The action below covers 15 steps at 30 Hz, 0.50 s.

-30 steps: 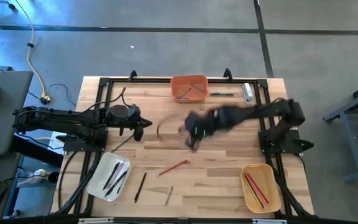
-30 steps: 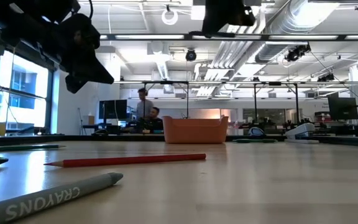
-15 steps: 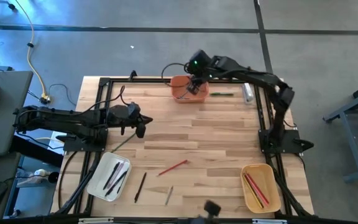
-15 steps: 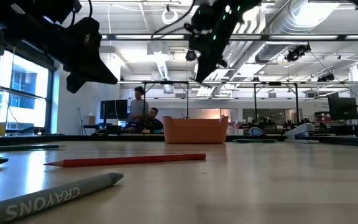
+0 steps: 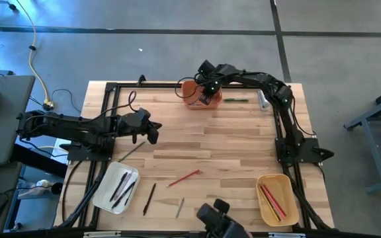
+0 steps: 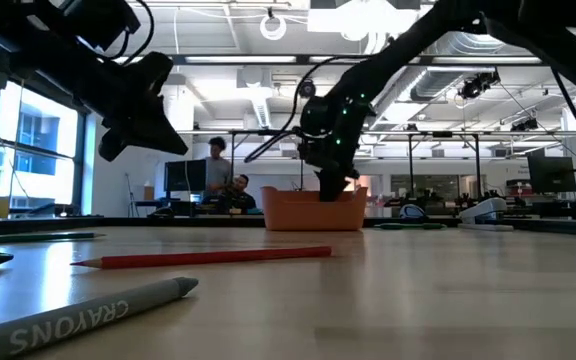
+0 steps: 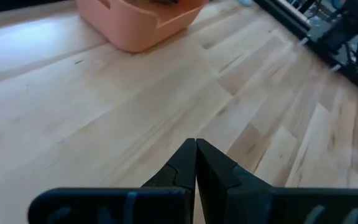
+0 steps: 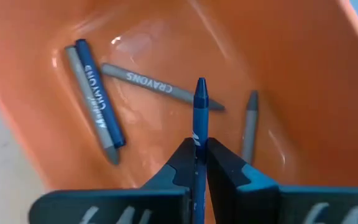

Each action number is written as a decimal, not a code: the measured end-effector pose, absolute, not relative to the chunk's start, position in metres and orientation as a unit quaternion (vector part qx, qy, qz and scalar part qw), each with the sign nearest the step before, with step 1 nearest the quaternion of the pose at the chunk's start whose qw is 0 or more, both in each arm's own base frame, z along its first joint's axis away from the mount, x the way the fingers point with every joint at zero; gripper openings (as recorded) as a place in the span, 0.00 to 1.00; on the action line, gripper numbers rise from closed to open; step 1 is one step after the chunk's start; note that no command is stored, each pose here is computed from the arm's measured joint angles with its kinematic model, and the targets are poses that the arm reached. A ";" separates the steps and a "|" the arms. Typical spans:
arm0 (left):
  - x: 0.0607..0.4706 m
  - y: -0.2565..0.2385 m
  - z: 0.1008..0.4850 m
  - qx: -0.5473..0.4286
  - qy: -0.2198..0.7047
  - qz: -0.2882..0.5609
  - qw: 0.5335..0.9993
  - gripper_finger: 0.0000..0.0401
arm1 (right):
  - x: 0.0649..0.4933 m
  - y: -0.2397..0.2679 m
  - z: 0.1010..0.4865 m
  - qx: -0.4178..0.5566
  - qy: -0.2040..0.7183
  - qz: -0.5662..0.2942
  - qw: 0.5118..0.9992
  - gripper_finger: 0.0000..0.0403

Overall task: Sort crayons/erasers/pens/pencils in bins
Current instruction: Put the blue crayon into the orange bin, then put the green pencil into the yellow bin

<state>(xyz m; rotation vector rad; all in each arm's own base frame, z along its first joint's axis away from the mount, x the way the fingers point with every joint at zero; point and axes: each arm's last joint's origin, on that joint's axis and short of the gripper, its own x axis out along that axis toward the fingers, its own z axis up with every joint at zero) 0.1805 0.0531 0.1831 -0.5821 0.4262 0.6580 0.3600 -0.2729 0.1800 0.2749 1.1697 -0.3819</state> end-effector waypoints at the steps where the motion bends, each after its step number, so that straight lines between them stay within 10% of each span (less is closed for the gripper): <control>1: 0.181 0.053 0.182 -0.282 0.206 0.317 0.882 0.00 | 0.360 -0.274 0.177 0.129 0.548 -0.179 0.807 0.02; 15: 0.186 0.054 0.172 -0.285 0.236 0.311 0.876 0.00 | 0.360 -0.276 0.176 0.143 0.548 -0.192 0.802 0.29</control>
